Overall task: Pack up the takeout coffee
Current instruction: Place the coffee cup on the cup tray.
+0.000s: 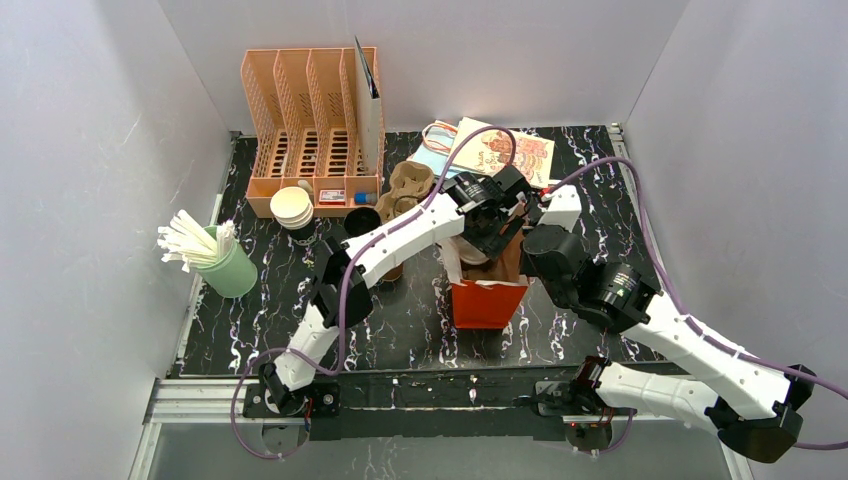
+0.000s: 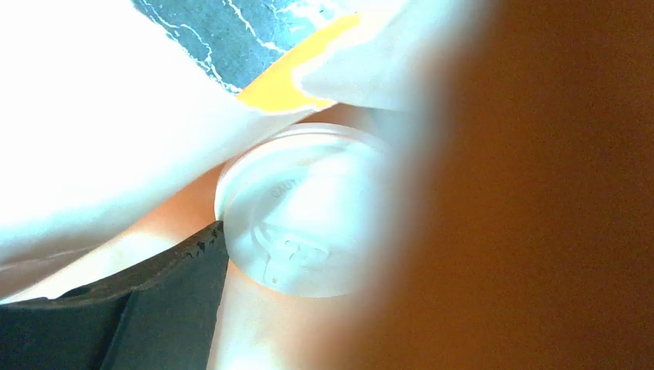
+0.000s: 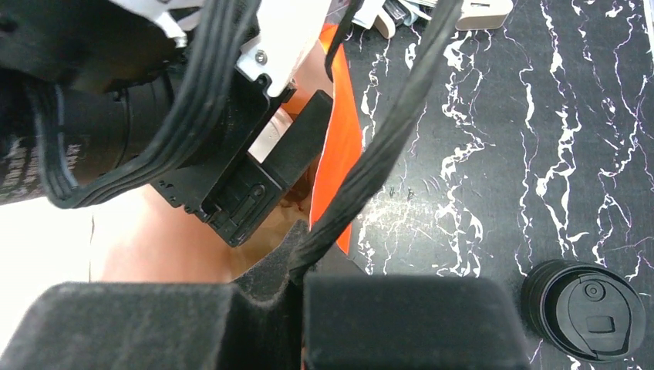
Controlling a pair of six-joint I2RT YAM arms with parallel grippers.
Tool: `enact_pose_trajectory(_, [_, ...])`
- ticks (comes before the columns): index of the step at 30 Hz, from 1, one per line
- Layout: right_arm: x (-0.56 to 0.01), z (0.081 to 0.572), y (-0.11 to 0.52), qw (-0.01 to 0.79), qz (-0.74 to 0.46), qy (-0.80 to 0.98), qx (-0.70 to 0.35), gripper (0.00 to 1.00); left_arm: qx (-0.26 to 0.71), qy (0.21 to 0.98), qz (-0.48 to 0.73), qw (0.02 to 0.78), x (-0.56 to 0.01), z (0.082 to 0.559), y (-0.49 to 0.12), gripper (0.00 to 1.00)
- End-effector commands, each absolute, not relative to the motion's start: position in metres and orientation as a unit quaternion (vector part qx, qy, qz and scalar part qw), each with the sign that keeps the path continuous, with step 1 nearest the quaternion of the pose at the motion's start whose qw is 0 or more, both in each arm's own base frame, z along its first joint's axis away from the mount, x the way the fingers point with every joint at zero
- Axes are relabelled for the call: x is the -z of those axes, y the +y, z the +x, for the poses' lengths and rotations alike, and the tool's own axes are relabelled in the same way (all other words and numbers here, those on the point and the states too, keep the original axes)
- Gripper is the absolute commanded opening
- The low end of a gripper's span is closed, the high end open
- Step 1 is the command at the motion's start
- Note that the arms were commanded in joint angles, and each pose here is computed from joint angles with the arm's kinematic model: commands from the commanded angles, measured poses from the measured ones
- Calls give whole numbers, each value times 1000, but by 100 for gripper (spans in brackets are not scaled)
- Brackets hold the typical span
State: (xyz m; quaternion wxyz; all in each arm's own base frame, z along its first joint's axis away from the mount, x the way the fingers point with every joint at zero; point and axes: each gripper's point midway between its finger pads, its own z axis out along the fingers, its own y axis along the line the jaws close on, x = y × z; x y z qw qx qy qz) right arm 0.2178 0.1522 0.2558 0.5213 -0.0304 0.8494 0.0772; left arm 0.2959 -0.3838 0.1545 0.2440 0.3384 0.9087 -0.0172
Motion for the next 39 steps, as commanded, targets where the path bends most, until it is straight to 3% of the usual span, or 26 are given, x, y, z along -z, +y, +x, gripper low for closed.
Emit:
enact_pose_trajectory(1, [-251,209,159,506,-24,855,-109,1,-11,925,321,204,-132,305,-369,46])
enact_pose_trajectory(11, [-242,205,147,507,6,855,-106,3,-8,923,323,208,-140,309,-375,47])
enact_pose_trajectory(13, [-241,204,146,508,12,854,-112,6,-9,925,322,202,-138,306,-373,47])
enact_pose_trajectory(16, [-243,203,145,510,14,853,-115,21,-13,929,321,183,-127,300,-370,47])
enact_pose_trajectory(20, [-248,203,143,512,14,851,-115,24,-18,929,320,184,-123,302,-370,49])
enact_pose_trajectory(25, [-253,202,139,515,24,849,-117,31,-1,928,311,206,-136,307,-378,58])
enact_pose_trajectory(28, [-260,204,133,525,41,843,-111,47,19,926,302,226,-150,310,-384,68])
enact_pose_trajectory(31, [-262,204,132,521,50,846,-106,75,41,923,292,246,-167,311,-390,78])
enact_pose_trajectory(37, [-258,201,138,484,46,869,-91,95,86,913,273,289,-203,316,-402,89])
enact_pose_trajectory(39, [-260,200,137,478,57,872,-87,97,99,909,269,302,-215,316,-405,91])
